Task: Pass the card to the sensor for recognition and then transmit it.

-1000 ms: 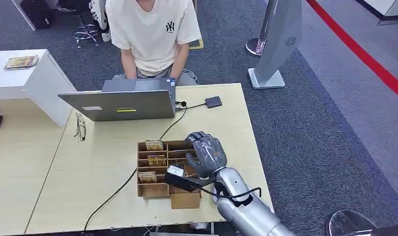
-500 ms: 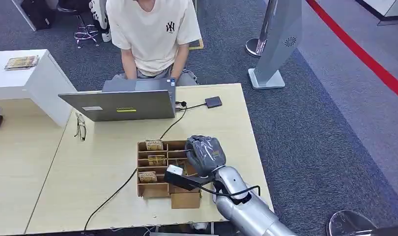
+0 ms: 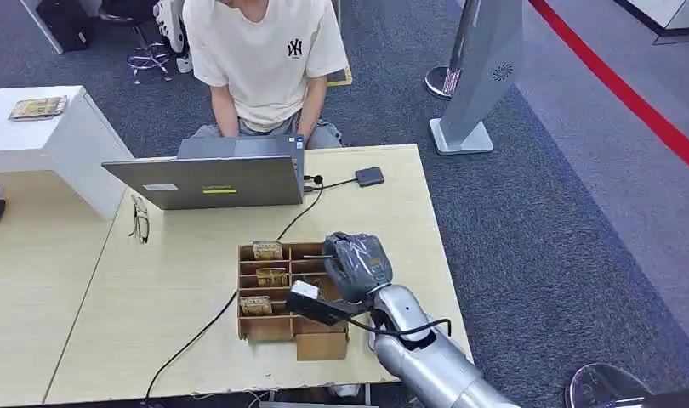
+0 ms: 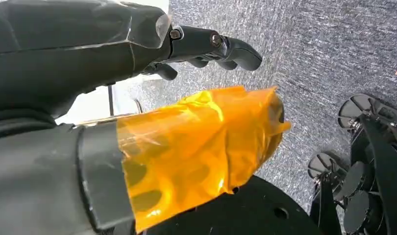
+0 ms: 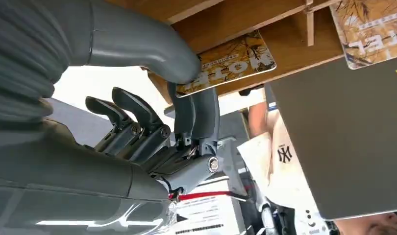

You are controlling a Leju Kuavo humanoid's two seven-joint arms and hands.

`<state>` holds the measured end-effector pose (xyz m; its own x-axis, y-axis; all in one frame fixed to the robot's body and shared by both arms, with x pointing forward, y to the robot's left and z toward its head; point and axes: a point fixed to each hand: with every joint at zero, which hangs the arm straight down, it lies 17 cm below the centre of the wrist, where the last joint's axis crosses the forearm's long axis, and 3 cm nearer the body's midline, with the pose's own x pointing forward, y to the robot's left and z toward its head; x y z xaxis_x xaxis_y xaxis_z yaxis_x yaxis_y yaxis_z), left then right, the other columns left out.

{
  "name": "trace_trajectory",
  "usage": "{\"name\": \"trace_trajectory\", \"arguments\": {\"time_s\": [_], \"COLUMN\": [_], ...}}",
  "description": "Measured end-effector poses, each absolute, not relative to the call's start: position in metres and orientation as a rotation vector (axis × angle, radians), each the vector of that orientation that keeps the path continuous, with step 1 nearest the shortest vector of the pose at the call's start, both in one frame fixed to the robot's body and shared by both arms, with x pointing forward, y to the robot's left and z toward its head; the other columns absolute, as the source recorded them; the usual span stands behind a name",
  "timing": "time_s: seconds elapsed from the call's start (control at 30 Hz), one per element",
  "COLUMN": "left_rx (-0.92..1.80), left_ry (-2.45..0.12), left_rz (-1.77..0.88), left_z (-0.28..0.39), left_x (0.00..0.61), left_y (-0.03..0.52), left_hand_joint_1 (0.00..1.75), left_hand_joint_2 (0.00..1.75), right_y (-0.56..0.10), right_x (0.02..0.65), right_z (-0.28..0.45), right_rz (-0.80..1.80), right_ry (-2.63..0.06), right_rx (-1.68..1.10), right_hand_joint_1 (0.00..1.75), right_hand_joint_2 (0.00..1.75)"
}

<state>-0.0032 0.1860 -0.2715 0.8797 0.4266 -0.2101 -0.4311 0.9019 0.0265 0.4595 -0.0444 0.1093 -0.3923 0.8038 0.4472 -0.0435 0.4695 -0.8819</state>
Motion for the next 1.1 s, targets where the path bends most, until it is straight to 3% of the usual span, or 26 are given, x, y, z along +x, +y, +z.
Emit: {"name": "trace_trajectory", "arguments": {"time_s": [0.3, 0.8, 1.1], "left_rx": [-0.02, 0.012, 0.043], "left_ry": [0.204, 0.16, 0.147], "left_rz": [0.478, 0.537, 0.541], "left_z": [-0.271, -0.273, -0.274], "left_x": [0.0, 0.004, 0.005], "left_y": [0.188, 0.195, 0.2], "left_hand_joint_1": [0.0, 0.0, 0.0], "left_hand_joint_2": [0.0, 0.0, 0.0], "right_y": [-0.05, -0.143, -0.155], "right_x": [0.46, 0.387, 0.357], "right_z": [0.138, 0.287, 0.31], "right_rz": [0.906, 0.375, 0.133], "right_ry": [-1.765, -2.215, -2.184], "right_rx": [-0.465, 0.004, 0.552], "right_hand_joint_1": [1.75, 1.75, 1.75], "right_hand_joint_2": [1.75, 1.75, 1.75]}}
